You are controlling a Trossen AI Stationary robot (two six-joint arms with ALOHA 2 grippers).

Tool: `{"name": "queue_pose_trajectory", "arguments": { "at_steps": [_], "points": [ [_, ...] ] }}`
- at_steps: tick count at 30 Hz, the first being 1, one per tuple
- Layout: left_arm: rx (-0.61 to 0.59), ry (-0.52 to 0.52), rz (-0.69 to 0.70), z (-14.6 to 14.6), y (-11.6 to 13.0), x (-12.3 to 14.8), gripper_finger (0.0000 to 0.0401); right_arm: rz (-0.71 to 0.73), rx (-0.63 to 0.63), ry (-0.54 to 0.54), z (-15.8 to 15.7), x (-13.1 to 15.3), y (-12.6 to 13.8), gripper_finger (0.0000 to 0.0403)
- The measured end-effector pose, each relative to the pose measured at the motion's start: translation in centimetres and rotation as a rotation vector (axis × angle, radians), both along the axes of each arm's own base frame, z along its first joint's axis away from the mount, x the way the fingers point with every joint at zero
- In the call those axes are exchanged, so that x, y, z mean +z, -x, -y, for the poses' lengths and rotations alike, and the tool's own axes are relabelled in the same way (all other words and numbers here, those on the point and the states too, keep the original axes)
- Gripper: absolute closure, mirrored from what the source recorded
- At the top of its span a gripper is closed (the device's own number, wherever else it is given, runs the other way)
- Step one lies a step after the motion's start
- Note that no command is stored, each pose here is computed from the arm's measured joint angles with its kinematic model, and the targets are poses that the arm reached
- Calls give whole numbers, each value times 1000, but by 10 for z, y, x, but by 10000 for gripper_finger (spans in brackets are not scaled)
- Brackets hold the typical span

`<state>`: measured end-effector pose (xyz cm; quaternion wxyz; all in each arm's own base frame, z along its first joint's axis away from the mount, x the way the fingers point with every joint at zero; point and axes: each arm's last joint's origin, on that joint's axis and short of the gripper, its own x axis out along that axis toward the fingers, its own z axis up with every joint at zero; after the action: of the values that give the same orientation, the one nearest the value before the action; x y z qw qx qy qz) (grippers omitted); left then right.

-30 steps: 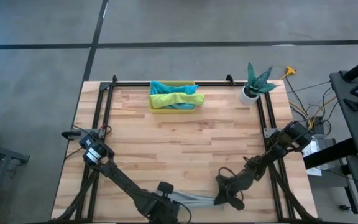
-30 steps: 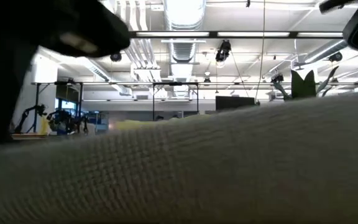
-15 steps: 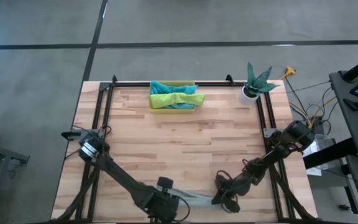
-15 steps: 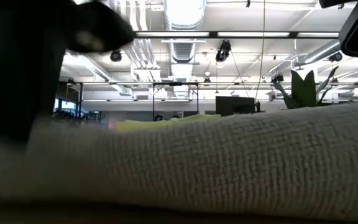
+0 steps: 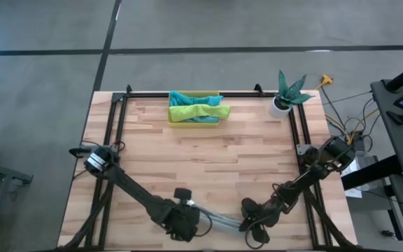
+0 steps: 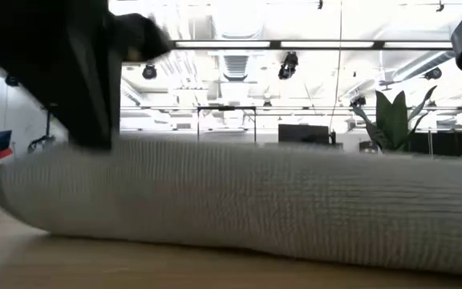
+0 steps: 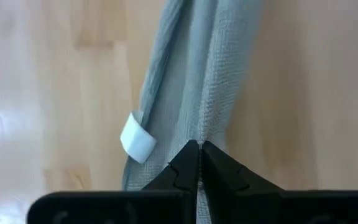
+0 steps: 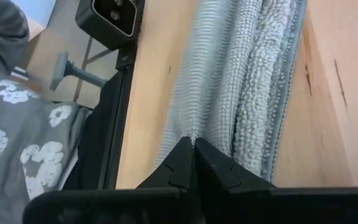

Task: Roll microfiber towels into tight, uniform cylinder then place into a basket
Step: Roll the gray towel

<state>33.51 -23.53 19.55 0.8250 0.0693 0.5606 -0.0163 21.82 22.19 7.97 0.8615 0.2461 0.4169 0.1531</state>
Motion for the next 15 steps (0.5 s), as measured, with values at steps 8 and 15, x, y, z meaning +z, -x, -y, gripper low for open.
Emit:
{"name": "queue_pose_trajectory", "arguments": {
  "at_steps": [8,15],
  "points": [
    [12,79,-15,-17,1,-41,400,-2,-7,-4,0,0,0,394],
    [16,89,-3,-30,-5,-47,400,-16,54,13,-1,-1,2,394]
  ]
}}
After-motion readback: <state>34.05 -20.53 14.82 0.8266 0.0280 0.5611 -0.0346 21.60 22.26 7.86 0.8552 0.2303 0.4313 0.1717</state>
